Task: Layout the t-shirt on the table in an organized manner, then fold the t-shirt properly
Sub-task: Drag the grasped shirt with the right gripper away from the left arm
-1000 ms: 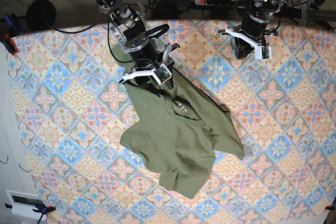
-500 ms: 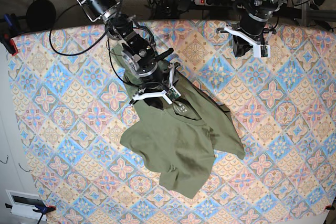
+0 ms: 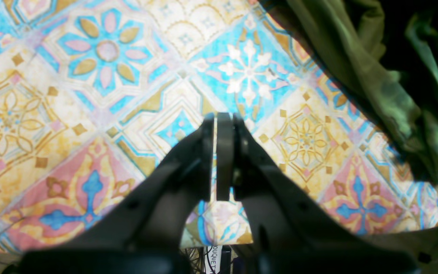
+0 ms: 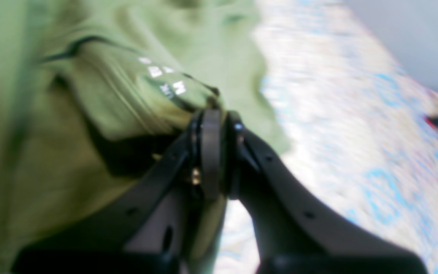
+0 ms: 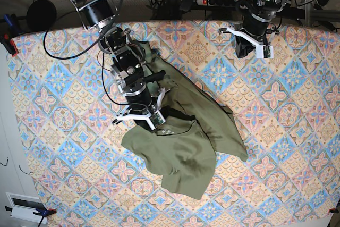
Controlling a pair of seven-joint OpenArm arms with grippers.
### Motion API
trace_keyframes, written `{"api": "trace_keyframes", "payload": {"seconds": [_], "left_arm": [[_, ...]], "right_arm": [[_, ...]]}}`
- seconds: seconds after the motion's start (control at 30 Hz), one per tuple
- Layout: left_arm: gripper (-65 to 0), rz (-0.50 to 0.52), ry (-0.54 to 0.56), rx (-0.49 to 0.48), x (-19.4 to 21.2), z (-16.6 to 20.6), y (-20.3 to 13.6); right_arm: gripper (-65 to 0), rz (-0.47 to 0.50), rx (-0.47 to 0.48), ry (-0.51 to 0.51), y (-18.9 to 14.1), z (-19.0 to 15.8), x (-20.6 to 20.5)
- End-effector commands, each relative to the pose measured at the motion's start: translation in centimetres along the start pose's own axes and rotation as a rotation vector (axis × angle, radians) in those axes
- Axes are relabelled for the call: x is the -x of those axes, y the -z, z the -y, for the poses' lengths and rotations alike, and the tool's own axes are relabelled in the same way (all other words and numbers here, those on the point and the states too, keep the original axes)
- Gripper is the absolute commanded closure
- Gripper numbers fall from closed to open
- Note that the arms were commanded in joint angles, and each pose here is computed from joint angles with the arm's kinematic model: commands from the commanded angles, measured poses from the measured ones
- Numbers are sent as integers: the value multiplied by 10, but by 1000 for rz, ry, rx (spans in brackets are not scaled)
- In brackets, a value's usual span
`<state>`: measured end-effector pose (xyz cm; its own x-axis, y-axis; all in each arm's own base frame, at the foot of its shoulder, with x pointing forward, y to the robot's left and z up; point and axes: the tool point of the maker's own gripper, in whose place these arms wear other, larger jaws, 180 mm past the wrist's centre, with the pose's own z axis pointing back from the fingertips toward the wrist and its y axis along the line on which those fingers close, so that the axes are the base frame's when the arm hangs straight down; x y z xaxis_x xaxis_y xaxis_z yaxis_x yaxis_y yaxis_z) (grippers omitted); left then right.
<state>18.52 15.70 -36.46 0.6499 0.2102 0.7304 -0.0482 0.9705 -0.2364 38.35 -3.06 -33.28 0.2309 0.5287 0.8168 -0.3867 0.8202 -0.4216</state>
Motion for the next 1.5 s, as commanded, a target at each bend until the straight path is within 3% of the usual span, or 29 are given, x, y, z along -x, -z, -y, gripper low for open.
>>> {"api": "trace_keyframes", "payload": {"seconds": [0.0,0.1,0.27,0.37,0.63,0.77,0.93,1.13,1.47], "left_arm": [[0,38,8,7,-11,2,-3],[0,44,9,9,-13,3,-2],[0,78,14,20,-26,6,4],[0,117,20,35,-41,11,9],[0,136,34,101,-50,35,17],[0,146,37,104,-54,36,18],[0,149,39,104,-55,36,18],[-24,148,39,106,-55,37,18],[-24,147,38,106,-54,36,18]], "right_arm": [[-7,37,53,7,1,21,-11],[-7,3,126,81,0,69,8],[-7,44,257,320,-7,158,9],[-7,2,350,431,-18,200,42],[-26,-147,561,615,-52,262,135],[-152,-196,568,621,-69,255,151],[-306,-196,551,572,-93,244,134],[-326,-176,466,500,-96,210,114],[-326,-198,404,489,-87,186,117]]}}
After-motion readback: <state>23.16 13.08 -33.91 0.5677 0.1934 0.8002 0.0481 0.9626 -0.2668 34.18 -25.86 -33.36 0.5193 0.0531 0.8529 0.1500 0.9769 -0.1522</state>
